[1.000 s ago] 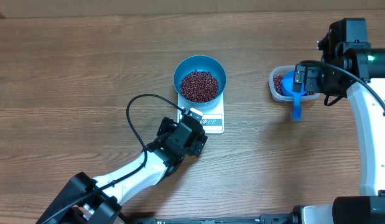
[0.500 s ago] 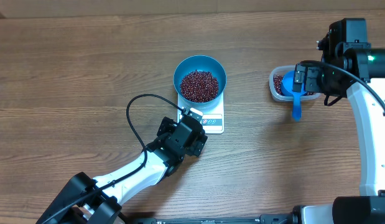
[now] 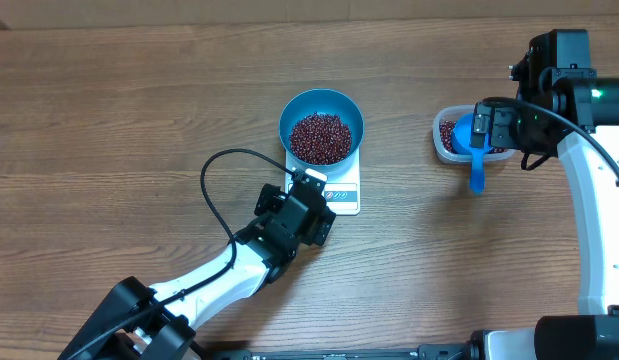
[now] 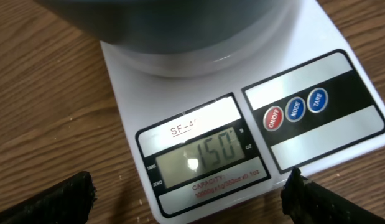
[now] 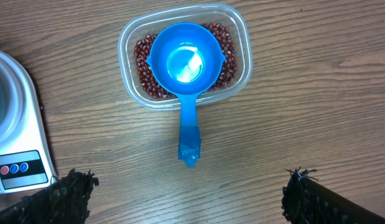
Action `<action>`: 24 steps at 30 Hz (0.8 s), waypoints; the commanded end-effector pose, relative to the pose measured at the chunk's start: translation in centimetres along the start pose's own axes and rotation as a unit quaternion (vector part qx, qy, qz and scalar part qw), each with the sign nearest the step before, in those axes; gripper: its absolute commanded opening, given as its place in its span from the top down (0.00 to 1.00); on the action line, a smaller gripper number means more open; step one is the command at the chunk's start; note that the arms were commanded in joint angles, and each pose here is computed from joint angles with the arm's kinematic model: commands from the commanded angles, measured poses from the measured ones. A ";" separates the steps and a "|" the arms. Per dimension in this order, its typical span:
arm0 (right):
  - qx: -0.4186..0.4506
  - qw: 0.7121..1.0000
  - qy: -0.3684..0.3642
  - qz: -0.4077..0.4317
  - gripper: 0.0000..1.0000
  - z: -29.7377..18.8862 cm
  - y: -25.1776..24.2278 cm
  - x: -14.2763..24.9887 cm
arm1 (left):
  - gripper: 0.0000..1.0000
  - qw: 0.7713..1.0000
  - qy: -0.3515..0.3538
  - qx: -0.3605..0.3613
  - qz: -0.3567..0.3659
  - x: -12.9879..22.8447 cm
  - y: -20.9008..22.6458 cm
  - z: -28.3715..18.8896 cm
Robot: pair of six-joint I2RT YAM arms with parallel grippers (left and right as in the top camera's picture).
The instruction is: Scoop item into bowl and weigh 150g on scale
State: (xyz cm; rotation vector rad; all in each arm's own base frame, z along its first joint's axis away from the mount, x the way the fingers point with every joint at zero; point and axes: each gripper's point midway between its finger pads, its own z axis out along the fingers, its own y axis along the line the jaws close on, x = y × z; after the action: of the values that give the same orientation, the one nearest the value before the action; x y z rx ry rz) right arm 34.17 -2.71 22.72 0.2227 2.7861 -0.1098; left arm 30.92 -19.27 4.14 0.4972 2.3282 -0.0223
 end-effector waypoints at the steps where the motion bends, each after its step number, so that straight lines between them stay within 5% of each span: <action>1: 0.001 1.000 -0.019 -0.005 0.00 -0.9 -0.1 -0.7 | 0.00 0.998 -0.003 -0.022 -0.057 -0.4 1.6 0.3; 11: 0.001 1.000 -0.019 -0.005 0.00 -0.9 -0.1 -0.7 | 0.01 0.991 -0.017 0.008 -0.135 -3.1 3.2 0.7; 24: 0.001 1.000 -0.019 -0.005 0.00 -0.9 -0.2 -0.7 | 0.00 0.994 -0.039 0.041 -0.094 -5.7 2.2 0.1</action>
State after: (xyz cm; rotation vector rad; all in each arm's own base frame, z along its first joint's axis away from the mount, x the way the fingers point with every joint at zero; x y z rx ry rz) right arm 34.17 -2.70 22.72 0.2220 2.7861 -0.1094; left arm 35.05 -18.33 7.21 0.2607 2.3195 -0.1883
